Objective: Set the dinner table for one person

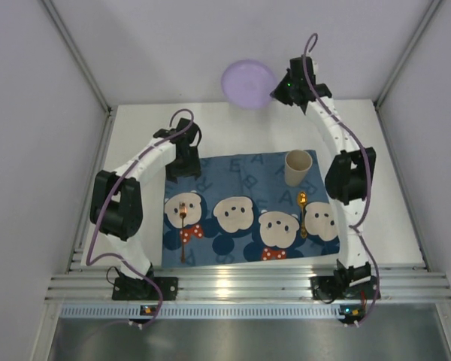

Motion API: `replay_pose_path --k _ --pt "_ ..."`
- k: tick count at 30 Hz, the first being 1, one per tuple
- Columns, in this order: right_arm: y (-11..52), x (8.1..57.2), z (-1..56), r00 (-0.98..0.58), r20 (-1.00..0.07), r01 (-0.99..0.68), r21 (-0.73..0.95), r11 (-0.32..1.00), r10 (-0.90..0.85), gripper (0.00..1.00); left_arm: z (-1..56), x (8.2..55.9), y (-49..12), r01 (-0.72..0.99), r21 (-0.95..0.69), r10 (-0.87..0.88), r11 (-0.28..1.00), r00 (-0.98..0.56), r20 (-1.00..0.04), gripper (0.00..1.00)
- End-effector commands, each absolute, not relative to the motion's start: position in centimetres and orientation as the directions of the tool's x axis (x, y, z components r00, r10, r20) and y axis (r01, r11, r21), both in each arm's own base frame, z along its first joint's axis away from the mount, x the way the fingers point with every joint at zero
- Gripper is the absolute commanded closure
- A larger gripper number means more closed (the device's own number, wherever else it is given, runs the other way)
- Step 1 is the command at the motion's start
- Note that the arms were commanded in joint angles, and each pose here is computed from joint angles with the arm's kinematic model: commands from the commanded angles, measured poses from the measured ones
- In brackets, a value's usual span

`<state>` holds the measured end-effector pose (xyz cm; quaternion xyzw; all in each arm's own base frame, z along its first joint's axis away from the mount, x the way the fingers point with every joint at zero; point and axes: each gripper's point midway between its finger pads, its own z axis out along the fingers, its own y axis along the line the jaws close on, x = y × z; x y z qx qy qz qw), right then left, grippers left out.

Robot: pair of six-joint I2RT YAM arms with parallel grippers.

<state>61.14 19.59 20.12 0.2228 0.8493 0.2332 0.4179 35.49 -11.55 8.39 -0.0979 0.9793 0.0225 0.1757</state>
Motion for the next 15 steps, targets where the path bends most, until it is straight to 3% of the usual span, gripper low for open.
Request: replay_pose_path --k 1,5,9,15 --pt "23.6 55.6 30.6 -0.526 -0.666 -0.009 0.625 0.780 0.528 1.00 9.2 36.8 -11.4 -0.173 -0.002 -0.160 0.985 -0.906 -0.392 0.31" --pt "24.8 49.2 30.5 -0.592 -0.663 -0.022 0.581 0.813 0.458 1.00 8.9 36.7 -10.4 -0.162 -0.005 -0.150 0.987 -0.906 -0.395 0.30" --pt "24.0 42.4 24.1 -0.715 -0.602 0.053 0.460 0.886 0.355 1.00 8.8 36.1 -6.9 -0.235 0.018 -0.208 0.972 -0.890 -0.405 0.30" --pt "22.7 34.0 19.7 -0.778 -0.577 0.043 0.345 0.938 0.248 1.00 6.5 33.4 -0.5 -0.394 0.076 -0.344 0.916 -0.868 -0.359 0.29"
